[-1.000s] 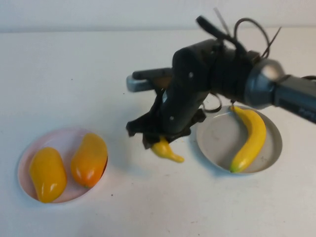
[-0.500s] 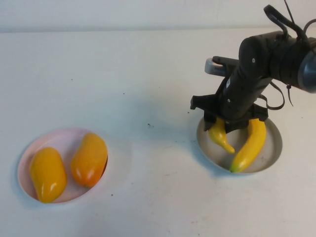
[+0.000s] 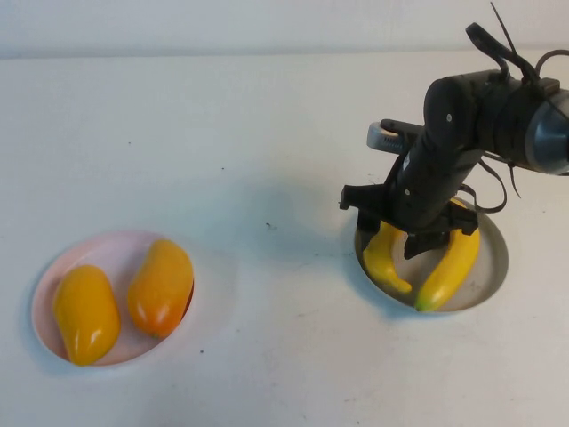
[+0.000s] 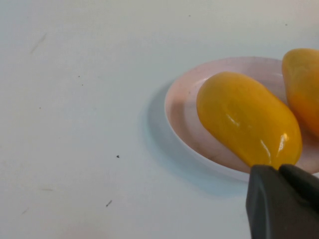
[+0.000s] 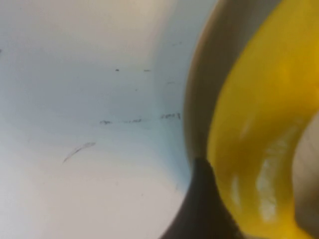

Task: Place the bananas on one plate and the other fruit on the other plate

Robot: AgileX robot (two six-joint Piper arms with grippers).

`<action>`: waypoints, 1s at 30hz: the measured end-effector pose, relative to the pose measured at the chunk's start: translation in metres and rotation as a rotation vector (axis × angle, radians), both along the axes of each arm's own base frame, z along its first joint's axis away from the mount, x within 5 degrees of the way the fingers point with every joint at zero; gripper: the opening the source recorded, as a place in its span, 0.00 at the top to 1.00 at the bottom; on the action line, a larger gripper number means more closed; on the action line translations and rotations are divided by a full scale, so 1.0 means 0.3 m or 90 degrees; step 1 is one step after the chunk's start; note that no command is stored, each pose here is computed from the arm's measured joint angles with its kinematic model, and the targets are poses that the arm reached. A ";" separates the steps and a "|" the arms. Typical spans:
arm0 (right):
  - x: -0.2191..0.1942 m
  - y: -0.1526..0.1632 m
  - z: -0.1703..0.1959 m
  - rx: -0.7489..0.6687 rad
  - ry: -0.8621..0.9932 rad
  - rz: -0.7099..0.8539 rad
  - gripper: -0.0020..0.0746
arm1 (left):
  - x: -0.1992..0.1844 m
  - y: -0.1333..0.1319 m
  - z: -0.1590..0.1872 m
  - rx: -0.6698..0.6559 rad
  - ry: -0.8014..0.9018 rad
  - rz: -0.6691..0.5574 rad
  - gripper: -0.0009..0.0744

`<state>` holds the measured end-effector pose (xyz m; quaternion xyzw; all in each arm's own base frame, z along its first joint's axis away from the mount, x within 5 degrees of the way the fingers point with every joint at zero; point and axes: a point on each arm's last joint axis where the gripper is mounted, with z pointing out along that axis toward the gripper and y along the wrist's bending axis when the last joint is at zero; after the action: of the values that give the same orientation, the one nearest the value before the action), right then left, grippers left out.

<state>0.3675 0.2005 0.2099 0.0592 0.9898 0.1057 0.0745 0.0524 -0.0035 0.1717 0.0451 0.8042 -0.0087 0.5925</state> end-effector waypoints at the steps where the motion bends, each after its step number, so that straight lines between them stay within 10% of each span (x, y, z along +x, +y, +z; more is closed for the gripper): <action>1: -0.003 0.001 0.009 0.001 -0.003 0.001 0.40 | 0.000 0.000 0.000 0.000 0.000 0.000 0.99; 8: -0.103 0.012 0.227 0.020 -0.111 0.096 0.47 | 0.000 0.000 0.000 0.000 0.000 0.000 0.99; 16: -0.391 -0.109 0.455 0.000 -0.173 0.237 0.93 | 0.000 0.000 0.000 0.000 0.000 0.000 0.99; 30: -0.673 -0.289 0.465 -0.021 -0.151 0.277 0.99 | 0.000 0.000 0.000 0.000 0.000 0.000 0.99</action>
<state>0.1656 0.1138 0.3494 -0.1693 0.9652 0.1093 0.1667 0.0524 -0.0035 0.1717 0.0451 0.8042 -0.0087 0.5925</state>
